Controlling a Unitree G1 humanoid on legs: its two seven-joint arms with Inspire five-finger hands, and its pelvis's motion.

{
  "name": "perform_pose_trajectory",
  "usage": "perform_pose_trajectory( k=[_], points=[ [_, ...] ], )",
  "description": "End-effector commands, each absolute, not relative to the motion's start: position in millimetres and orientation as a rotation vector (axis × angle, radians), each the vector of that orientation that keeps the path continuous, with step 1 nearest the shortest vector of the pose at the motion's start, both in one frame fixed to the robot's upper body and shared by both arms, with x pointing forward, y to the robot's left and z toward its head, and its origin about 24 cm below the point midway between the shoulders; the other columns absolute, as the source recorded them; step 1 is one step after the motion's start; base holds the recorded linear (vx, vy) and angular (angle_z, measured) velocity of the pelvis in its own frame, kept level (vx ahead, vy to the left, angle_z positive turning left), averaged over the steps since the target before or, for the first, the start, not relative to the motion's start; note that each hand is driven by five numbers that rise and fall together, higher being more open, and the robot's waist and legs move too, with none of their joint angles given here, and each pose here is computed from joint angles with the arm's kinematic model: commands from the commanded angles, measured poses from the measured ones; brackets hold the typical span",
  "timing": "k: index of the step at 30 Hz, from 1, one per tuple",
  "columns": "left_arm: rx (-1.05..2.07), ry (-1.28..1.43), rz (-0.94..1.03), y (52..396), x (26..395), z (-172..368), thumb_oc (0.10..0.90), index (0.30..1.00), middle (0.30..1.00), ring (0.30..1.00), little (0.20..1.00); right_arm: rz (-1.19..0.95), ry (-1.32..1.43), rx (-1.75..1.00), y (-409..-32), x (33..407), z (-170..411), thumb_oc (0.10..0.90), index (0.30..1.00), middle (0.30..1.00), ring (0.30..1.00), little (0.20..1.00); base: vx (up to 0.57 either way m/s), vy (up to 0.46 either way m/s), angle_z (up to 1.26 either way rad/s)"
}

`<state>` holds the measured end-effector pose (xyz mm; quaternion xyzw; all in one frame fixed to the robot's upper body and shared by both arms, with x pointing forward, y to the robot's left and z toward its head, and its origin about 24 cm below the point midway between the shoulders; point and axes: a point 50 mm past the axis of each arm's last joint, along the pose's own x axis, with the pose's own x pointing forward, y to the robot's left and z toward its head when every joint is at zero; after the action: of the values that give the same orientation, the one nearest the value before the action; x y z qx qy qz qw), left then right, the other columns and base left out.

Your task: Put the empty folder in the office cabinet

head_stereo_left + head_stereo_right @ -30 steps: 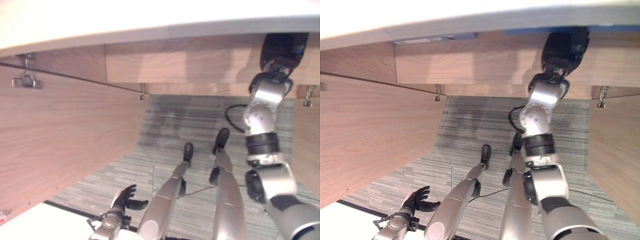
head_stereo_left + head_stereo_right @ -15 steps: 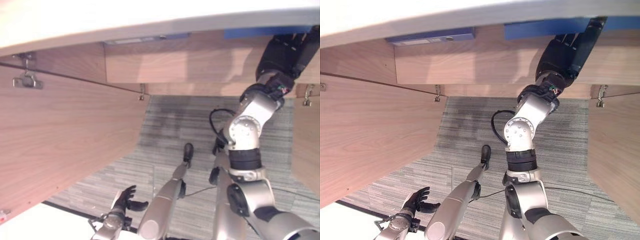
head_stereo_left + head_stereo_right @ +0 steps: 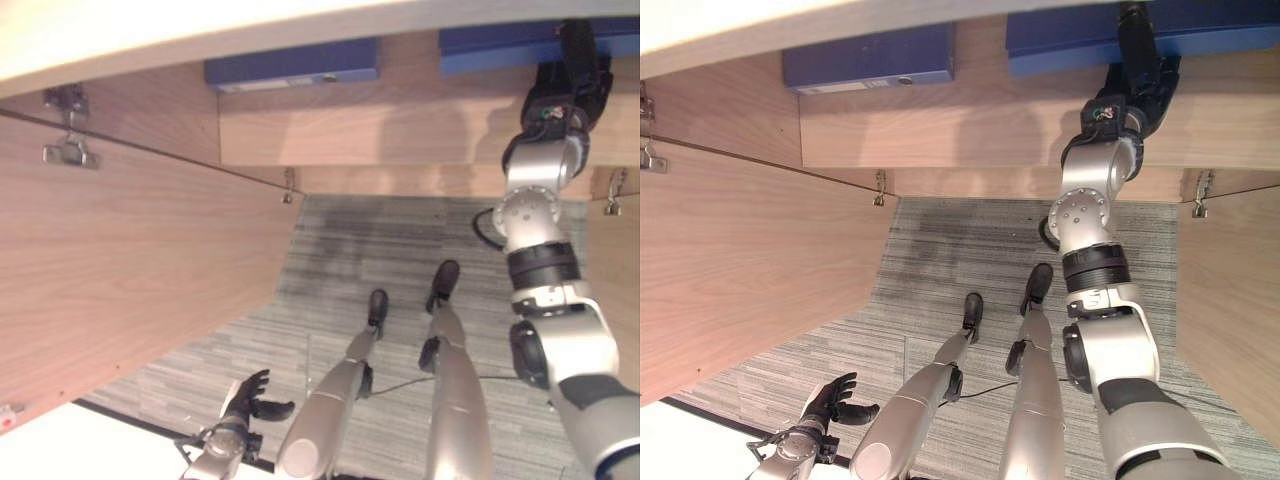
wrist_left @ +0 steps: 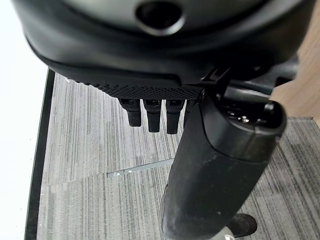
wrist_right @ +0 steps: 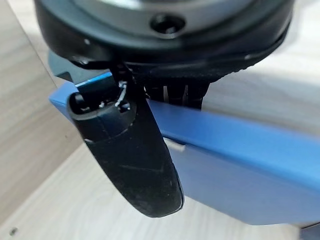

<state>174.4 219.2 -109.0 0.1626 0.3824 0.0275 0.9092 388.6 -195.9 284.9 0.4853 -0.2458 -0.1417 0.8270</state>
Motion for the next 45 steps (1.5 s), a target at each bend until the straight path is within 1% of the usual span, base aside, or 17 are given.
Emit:
perform_pose_trajectory(
  k=[1,5,8,9,10,11,13,26,29,32,34,37,38,40,41,44,45],
  points=[
    [0.426,0.916,0.053,237,137,-123,0.800,0.900,0.900,0.900,0.900,-0.148,-0.569,0.905,-169,388,317,0.800,0.900,0.900,0.900,0.900,0.00,-0.007,-0.08],
    [0.416,0.910,0.051,233,139,-123,0.800,0.900,0.900,0.900,0.900,-0.130,-0.470,0.933,-156,395,293,0.800,0.900,0.900,0.900,0.900,0.00,-0.002,-0.03],
    [0.411,0.891,0.031,229,142,-121,0.800,0.900,0.900,0.900,0.900,-0.014,-0.356,0.900,-132,401,269,0.800,0.900,0.900,0.900,0.900,0.00,0.000,0.00],
    [0.430,0.862,-0.004,230,147,-118,0.800,0.900,0.900,0.900,0.900,0.093,-0.216,0.709,-114,405,235,0.800,0.900,0.900,0.900,0.900,0.00,0.000,0.00],
    [0.435,0.850,-0.018,230,149,-116,0.800,0.900,0.900,0.900,0.900,0.141,-0.188,0.606,-111,404,227,0.800,0.900,0.900,0.900,0.900,0.00,0.000,0.00],
    [0.435,0.850,-0.018,230,149,-116,0.800,0.900,0.900,0.900,0.900,0.141,-0.188,0.606,-111,404,227,0.800,0.900,0.900,0.900,0.900,0.00,0.000,0.00],
    [0.459,0.816,-0.043,234,155,-111,0.800,0.900,0.900,0.900,0.900,0.307,-0.219,0.409,-108,397,230,0.800,0.900,0.900,0.900,0.900,0.00,-0.047,0.01],
    [0.488,0.815,-0.052,237,148,-112,0.800,0.900,0.900,0.900,0.900,0.480,-0.302,0.505,-104,382,231,0.800,0.900,0.900,0.900,0.900,0.01,-0.006,0.02],
    [0.494,0.819,-0.047,241,146,-112,0.800,0.900,0.900,0.900,0.900,0.493,-0.300,0.432,-108,381,229,0.800,0.900,0.900,0.900,0.900,0.02,0.000,-0.01],
    [0.497,0.818,-0.044,244,148,-111,0.800,0.900,0.900,0.900,0.900,0.445,-0.287,0.301,-124,386,230,0.800,0.900,0.900,0.900,0.900,0.00,0.000,0.00],
    [0.493,0.828,-0.039,248,150,-111,0.800,0.900,0.900,0.900,0.900,0.249,-0.238,0.001,-166,398,235,0.800,0.900,0.900,0.900,0.900,-0.01,-0.003,0.04],
    [0.505,0.845,-0.033,250,148,-113,0.800,0.900,0.900,0.900,0.900,0.122,-0.229,-0.243,-185,404,252,0.800,0.900,0.900,0.900,0.900,0.00,0.001,0.03],
    [0.504,0.844,-0.033,249,149,-113,0.800,0.900,0.900,0.900,0.900,0.122,-0.229,-0.243,-185,404,252,0.800,0.900,0.900,0.900,0.900,0.00,0.000,0.00],
    [0.516,0.838,-0.008,252,148,-113,0.800,0.900,0.900,0.900,0.900,-0.030,-0.236,-0.608,-205,409,283,0.800,0.900,0.900,0.900,0.900,-0.03,0.001,0.01],
    [0.516,0.842,-0.009,252,147,-113,0.800,0.900,0.900,0.900,0.900,-0.029,-0.232,-0.609,-205,409,282,0.800,0.900,0.900,0.900,0.900,0.00,0.003,0.05],
    [0.504,0.821,0.009,251,150,-111,0.800,0.900,0.900,0.900,0.900,-0.272,-0.138,-0.979,-240,412,311,0.800,0.900,0.900,0.900,0.900,-0.03,0.000,0.07],
    [0.504,0.821,0.009,251,150,-111,0.800,0.900,0.900,0.900,0.900,-0.271,-0.139,-0.979,-240,412,312,0.800,0.900,0.900,0.900,0.900,0.01,0.002,0.05]
  ],
)
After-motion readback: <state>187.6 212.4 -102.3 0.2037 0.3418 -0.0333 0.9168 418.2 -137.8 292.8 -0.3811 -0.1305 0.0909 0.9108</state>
